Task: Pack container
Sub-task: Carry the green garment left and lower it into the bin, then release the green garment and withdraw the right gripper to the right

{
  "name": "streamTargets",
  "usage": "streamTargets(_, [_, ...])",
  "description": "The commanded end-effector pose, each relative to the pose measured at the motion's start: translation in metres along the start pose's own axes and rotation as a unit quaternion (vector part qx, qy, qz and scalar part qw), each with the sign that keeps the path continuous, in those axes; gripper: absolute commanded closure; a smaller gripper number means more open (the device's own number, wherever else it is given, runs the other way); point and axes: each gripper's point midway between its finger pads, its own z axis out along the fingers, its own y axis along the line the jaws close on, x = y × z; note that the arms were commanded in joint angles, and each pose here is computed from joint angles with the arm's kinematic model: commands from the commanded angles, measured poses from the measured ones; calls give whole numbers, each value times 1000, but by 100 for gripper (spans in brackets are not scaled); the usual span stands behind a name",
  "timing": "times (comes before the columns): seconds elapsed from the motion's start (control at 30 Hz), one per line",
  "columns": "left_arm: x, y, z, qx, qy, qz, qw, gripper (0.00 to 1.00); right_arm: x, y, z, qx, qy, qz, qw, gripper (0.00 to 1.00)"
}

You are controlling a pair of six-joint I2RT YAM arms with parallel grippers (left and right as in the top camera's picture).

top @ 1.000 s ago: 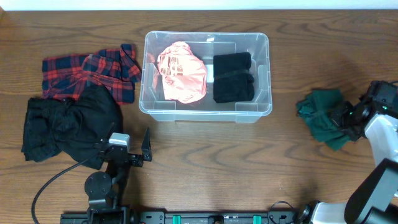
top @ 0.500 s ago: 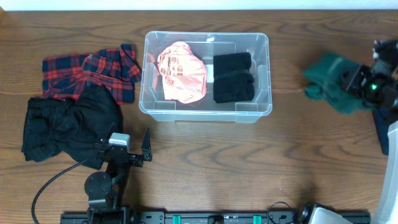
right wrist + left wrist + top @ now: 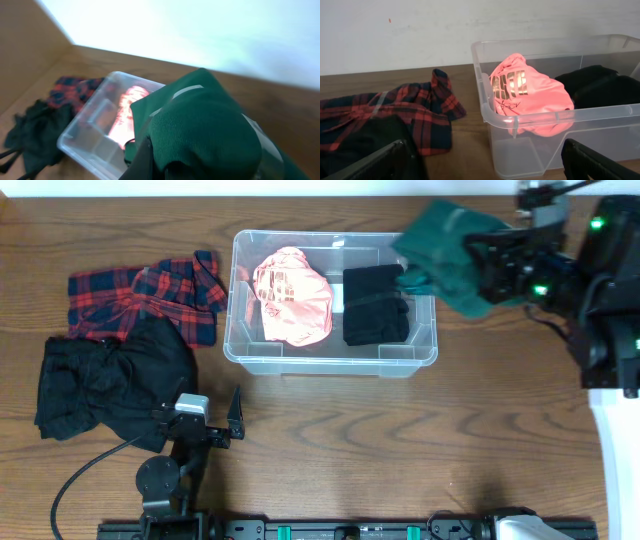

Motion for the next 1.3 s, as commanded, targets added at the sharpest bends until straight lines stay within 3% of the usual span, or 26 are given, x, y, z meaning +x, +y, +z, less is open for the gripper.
streamTargets(0.0, [17, 0, 1, 0, 25, -10, 1000, 2, -4, 36, 16, -44, -2, -32, 999, 99])
streamTargets(0.47, [17, 0, 1, 0, 25, -10, 1000, 2, 63, 116, 166, -142, 86, -49, 985, 99])
streamTargets(0.67, [17, 0, 1, 0, 25, -10, 1000, 2, 101, 130, 207, -157, 128, -30, 979, 99])
streamTargets(1.27, [17, 0, 1, 0, 25, -10, 1000, 2, 156, 153, 216, -136, 199, -16, 970, 99])
